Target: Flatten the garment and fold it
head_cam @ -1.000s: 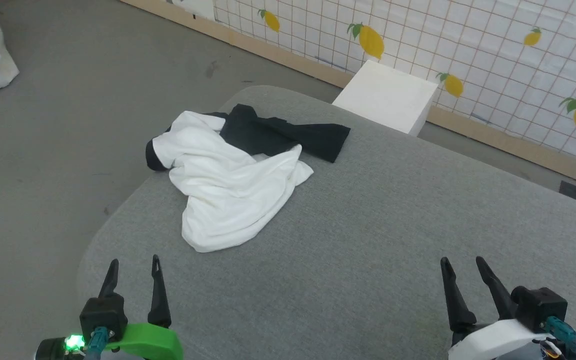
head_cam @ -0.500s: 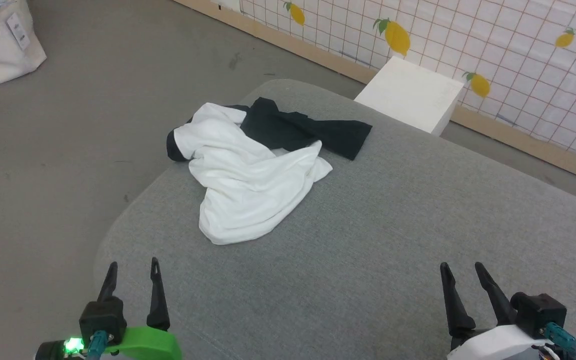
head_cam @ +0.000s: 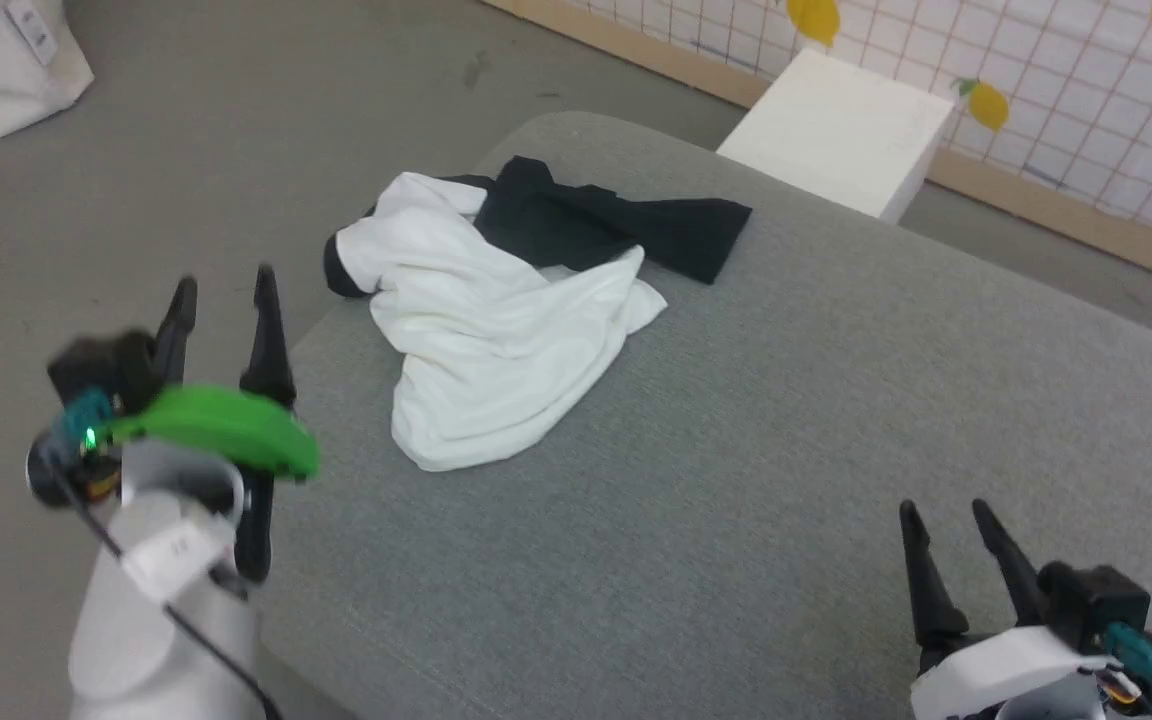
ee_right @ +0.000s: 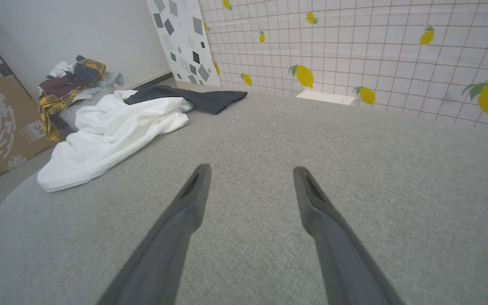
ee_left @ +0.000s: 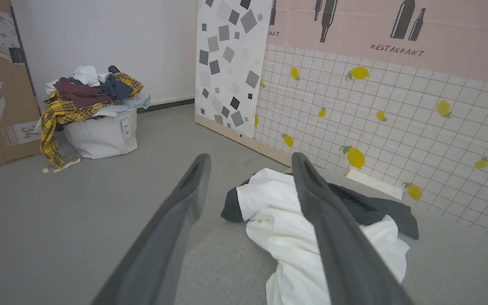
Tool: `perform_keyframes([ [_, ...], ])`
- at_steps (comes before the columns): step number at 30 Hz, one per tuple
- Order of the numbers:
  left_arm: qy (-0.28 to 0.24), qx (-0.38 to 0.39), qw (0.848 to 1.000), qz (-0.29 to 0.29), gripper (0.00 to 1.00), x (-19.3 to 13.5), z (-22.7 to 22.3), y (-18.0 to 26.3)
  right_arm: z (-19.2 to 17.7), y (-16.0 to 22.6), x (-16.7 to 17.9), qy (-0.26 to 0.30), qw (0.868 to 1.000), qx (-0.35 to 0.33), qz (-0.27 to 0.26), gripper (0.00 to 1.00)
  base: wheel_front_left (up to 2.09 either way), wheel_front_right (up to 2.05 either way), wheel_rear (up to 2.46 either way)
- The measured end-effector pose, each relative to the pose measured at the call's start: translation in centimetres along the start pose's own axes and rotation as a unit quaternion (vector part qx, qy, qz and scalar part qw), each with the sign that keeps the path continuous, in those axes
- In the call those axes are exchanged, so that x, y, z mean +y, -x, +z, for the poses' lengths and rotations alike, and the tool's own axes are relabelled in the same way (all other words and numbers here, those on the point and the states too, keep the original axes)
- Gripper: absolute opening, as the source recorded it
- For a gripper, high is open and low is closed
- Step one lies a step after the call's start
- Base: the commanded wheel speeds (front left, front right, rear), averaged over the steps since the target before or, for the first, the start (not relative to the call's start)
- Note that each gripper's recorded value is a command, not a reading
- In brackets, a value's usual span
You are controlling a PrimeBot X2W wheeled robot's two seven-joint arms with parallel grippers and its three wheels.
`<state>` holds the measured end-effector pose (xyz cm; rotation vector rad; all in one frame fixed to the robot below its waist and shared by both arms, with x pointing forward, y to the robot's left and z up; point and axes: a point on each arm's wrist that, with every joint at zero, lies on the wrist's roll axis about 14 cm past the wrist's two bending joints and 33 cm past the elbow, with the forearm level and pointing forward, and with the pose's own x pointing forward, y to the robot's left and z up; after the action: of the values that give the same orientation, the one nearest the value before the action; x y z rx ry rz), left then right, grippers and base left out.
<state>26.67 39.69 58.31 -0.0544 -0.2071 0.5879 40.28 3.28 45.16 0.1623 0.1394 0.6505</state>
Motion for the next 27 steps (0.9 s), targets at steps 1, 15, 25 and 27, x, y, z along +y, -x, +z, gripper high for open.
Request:
perform_keyframes([
  [1,0.009,0.007,1.0,-0.004,1.0,-0.3,0.0,-1.0,0.0,-0.1,-0.3,0.002,1.0,0.001,-0.003,1.0,0.0,0.0,0.0],
  [15,0.084,0.324,0.942,-0.021,1.0,-7.6,-12.4,-9.3,0.1,1.9,-8.3,0.025,0.994,0.021,-0.108,1.0,0.0,0.0,0.0],
  [25,0.022,0.539,0.841,-0.025,1.0,-10.6,-23.2,-5.1,-2.4,4.3,-12.1,0.012,0.985,0.058,-0.164,1.0,0.0,0.0,0.0],
  [27,-0.004,0.559,0.828,-0.032,1.0,-10.9,-24.1,-5.0,-2.9,4.5,-12.5,0.009,0.983,0.064,-0.17,1.0,0.0,0.0,0.0],
])
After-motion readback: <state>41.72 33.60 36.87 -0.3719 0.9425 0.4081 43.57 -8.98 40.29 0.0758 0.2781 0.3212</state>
